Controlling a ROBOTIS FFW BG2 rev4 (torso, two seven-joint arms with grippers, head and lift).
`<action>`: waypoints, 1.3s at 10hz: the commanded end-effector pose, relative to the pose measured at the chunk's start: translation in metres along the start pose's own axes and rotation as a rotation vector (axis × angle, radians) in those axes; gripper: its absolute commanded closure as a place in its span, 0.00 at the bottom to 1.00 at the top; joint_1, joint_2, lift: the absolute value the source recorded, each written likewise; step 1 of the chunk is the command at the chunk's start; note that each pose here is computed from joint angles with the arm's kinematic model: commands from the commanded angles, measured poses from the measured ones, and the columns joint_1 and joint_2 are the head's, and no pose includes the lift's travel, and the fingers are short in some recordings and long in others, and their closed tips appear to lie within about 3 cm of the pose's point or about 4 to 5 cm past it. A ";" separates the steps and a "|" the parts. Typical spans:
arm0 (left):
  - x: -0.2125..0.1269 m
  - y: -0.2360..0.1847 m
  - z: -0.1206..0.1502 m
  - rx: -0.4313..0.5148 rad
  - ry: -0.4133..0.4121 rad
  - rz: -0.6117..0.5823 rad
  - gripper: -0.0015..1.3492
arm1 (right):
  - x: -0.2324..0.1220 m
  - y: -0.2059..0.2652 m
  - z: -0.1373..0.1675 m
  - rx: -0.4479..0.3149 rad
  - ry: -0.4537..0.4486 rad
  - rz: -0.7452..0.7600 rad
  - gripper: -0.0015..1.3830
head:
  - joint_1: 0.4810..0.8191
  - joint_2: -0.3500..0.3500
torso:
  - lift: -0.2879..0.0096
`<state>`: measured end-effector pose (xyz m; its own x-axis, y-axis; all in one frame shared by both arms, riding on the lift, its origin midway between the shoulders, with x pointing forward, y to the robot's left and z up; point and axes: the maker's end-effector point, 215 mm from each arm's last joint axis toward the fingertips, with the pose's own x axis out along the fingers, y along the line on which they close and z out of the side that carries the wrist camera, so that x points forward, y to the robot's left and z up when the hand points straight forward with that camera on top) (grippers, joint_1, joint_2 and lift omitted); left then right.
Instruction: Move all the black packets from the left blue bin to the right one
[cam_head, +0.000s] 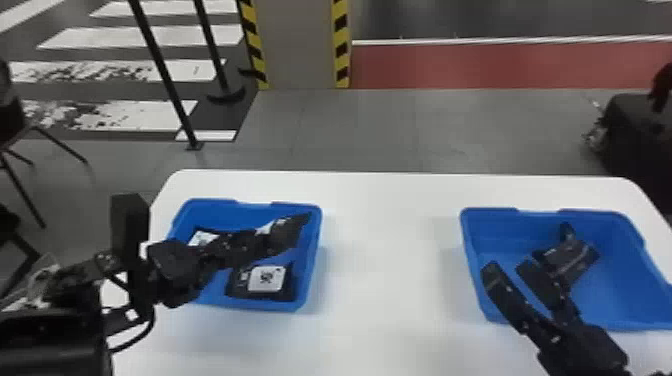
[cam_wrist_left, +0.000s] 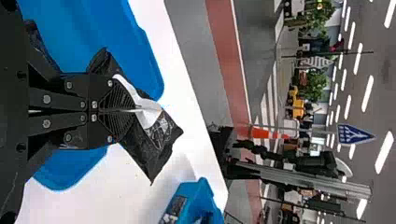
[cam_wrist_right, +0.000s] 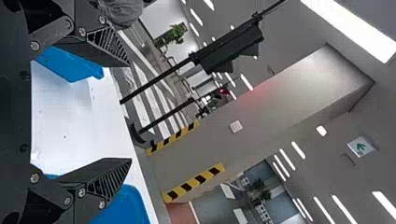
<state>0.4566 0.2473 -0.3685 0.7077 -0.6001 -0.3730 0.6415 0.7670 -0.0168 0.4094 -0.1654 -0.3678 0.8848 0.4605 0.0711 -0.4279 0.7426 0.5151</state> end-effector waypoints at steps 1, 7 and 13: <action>0.005 -0.031 0.024 0.016 -0.047 -0.050 0.89 | 0.015 0.018 -0.006 0.043 0.021 0.065 0.24 | 0.63 0.65 | 0.60; 0.072 -0.108 0.065 0.041 -0.102 -0.245 0.89 | 0.065 0.062 -0.023 0.115 0.082 0.233 0.23 | 0.63 0.61 | 0.60; 0.106 -0.131 0.067 0.056 -0.068 -0.318 0.89 | 0.095 0.084 -0.013 0.126 0.083 0.298 0.24 | 0.63 0.52 | 0.60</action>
<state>0.4671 0.0691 -0.3430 0.4902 -0.8211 -0.2922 0.8454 0.5296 -0.0699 0.4556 -0.0561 -0.3284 0.7100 0.6827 0.1729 -0.6332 0.5115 0.5808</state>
